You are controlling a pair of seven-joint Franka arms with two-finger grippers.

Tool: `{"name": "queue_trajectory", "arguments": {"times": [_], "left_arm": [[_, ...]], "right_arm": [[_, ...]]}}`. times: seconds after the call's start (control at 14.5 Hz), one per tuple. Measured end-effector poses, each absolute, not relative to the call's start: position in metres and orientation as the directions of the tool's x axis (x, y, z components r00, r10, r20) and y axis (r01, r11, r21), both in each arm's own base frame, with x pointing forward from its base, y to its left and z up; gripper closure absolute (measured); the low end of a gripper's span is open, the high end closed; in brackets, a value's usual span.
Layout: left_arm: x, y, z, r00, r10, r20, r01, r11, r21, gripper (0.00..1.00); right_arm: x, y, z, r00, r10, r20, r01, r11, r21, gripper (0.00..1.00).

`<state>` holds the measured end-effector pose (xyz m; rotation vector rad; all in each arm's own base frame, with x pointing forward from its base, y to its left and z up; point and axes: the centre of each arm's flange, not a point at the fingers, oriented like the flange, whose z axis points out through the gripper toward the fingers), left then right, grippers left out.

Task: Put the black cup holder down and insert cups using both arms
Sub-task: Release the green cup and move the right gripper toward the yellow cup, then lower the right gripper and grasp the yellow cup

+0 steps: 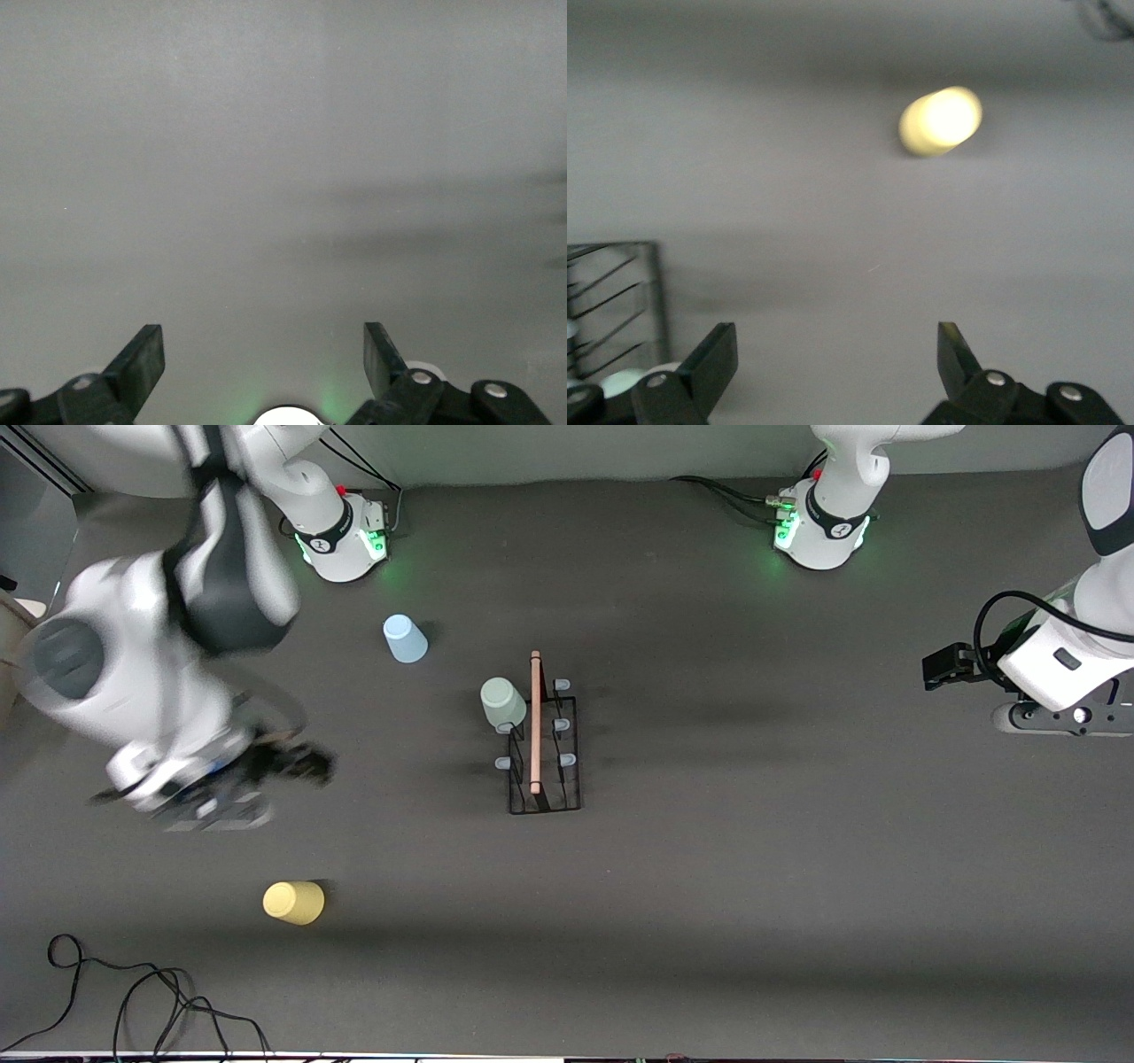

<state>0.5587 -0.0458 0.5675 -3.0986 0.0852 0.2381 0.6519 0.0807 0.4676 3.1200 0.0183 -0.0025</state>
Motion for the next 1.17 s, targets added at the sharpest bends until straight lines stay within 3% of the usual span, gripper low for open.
{"name": "queue_trajectory", "arguments": {"times": [0.14, 0.9, 1.17], "left_arm": [[0.559, -0.046, 0.567, 0.987, -0.052, -0.154, -0.057, -0.998, -0.028, 0.00], [0.559, -0.046, 0.567, 0.987, -0.052, -0.154, -0.057, -0.998, -0.028, 0.00], [0.559, -0.046, 0.567, 0.987, -0.052, -0.154, -0.057, -0.998, -0.028, 0.00]], "right_arm": [[0.663, 0.050, 0.456, 1.000, 0.016, -0.012, 0.016, -0.999, 0.031, 0.00], [0.666, 0.075, 0.462, 0.999, 0.053, 0.007, 0.053, -0.998, 0.036, 0.00], [0.685, 0.030, 0.448, 0.993, 0.091, 0.074, 0.086, -0.994, 0.071, 0.00]]}}
